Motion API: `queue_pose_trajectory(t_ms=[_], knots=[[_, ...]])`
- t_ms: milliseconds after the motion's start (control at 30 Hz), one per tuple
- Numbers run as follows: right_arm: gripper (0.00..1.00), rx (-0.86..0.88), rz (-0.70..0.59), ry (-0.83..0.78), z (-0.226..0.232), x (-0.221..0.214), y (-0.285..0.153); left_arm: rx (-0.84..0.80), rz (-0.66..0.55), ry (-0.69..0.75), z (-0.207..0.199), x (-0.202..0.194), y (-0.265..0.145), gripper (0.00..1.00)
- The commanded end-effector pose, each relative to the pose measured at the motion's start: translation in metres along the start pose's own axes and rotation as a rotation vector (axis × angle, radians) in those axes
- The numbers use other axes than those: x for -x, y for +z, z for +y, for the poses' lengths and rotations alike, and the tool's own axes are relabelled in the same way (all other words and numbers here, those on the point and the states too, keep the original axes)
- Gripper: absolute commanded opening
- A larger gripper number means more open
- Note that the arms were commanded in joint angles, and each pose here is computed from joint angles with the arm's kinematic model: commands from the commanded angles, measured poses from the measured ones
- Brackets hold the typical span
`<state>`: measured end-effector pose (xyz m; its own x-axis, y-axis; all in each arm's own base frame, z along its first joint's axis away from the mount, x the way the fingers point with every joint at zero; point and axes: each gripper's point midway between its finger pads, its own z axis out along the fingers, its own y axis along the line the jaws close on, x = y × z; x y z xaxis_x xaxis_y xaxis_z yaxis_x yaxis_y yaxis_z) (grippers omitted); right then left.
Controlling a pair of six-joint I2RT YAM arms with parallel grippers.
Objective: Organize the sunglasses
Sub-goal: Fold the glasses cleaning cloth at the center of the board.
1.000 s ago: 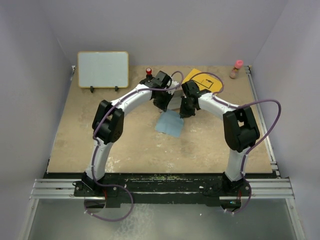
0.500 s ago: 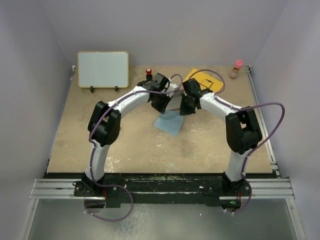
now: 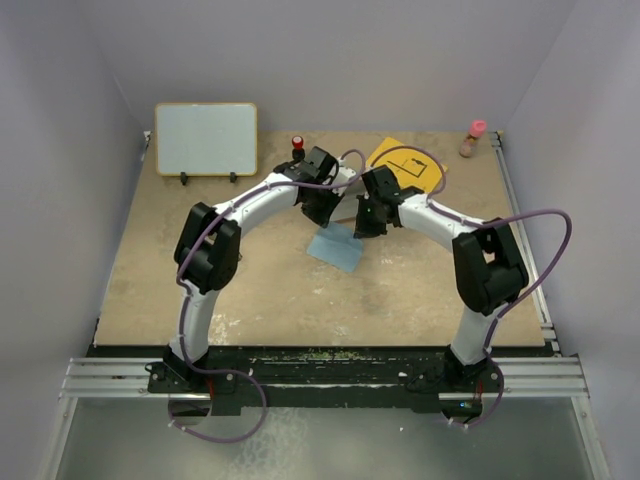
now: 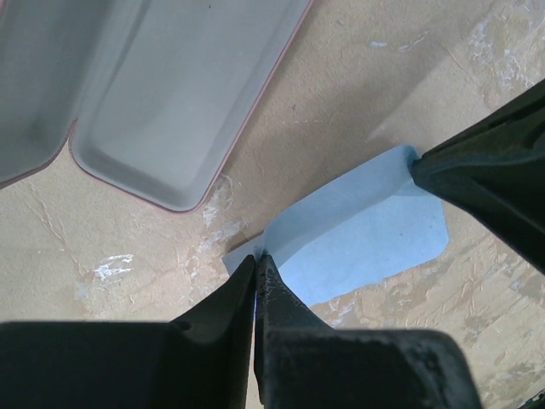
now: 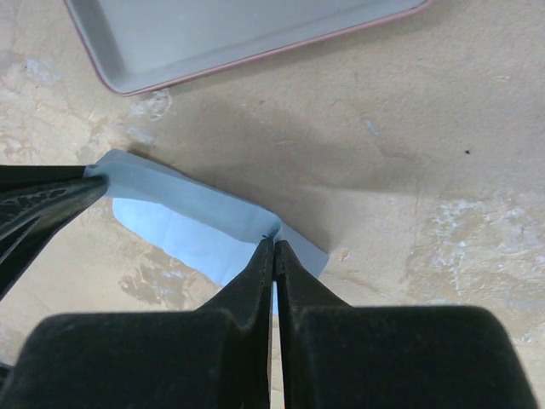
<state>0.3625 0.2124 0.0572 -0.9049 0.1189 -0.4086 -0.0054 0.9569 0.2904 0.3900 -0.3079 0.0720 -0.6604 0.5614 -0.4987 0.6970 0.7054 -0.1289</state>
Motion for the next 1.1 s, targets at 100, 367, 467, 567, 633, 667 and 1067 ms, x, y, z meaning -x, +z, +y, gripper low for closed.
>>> queue_pose_trajectory(t_ms=[100, 367, 467, 567, 633, 667, 1067], knots=[[0.00, 0.065, -0.039, -0.048, 0.023, 0.001, -0.016, 0.014, -0.076, 0.040, -0.001, 0.017, -0.023, 0.04], [0.00, 0.049, -0.046, -0.049, 0.025, -0.005, -0.018, 0.034, -0.066, 0.050, 0.002, 0.006, -0.023, 0.04], [0.00, 0.057, -0.046, -0.050, 0.025, -0.009, -0.019, 0.046, -0.069, 0.055, 0.004, 0.004, -0.025, 0.04], [0.00, 0.071, -0.051, -0.057, 0.029, -0.012, -0.020, 0.040, -0.073, 0.056, 0.003, 0.001, -0.025, 0.04], [0.00, 0.077, -0.050, -0.061, 0.030, -0.014, -0.019, 0.030, -0.072, 0.053, 0.001, 0.000, -0.024, 0.04], [0.00, 0.080, -0.049, -0.064, 0.032, -0.015, -0.018, 0.026, -0.071, 0.052, 0.000, 0.000, -0.024, 0.04], [0.00, 0.054, -0.037, -0.086, 0.033, -0.026, -0.012, 0.020, -0.056, 0.058, 0.000, -0.016, -0.015, 0.04]])
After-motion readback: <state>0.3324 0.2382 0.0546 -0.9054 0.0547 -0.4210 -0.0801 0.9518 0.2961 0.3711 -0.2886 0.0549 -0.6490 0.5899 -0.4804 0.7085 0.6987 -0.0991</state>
